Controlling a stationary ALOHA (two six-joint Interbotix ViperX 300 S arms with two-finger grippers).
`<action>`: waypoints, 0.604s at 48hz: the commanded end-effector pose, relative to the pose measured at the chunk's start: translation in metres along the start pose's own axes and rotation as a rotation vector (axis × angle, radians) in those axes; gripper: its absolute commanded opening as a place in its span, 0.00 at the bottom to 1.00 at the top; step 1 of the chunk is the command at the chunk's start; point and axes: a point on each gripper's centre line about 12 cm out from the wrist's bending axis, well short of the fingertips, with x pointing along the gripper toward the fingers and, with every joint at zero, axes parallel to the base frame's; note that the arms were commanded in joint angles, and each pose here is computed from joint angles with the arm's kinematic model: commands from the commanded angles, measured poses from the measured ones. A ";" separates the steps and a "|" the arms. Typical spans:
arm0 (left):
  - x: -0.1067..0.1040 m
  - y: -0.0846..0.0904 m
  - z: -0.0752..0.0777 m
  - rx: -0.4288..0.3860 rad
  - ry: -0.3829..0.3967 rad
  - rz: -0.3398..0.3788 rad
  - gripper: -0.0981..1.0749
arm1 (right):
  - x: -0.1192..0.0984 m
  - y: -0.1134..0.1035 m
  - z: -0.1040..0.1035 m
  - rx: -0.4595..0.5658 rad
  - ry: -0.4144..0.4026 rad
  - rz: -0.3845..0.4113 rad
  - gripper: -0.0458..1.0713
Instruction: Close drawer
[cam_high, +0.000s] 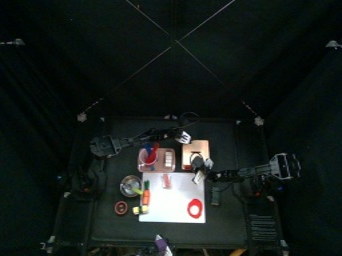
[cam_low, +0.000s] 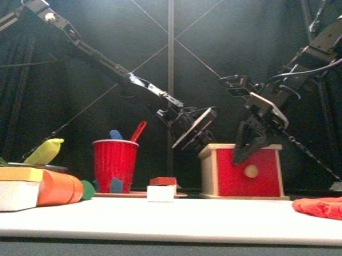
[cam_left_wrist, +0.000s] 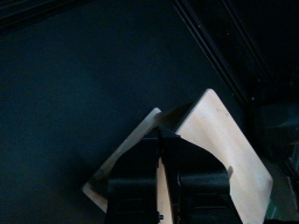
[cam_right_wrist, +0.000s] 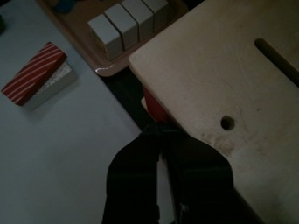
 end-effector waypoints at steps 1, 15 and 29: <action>-0.023 -0.018 0.023 0.031 -0.067 -0.032 0.41 | -0.008 0.012 0.027 0.026 -0.069 0.040 0.30; -0.053 -0.033 0.046 0.146 -0.210 -0.041 0.41 | -0.031 0.036 0.039 0.000 -0.134 0.125 0.30; -0.086 -0.031 0.045 0.256 -0.323 -0.022 0.41 | -0.049 0.040 0.039 -0.001 -0.162 0.171 0.30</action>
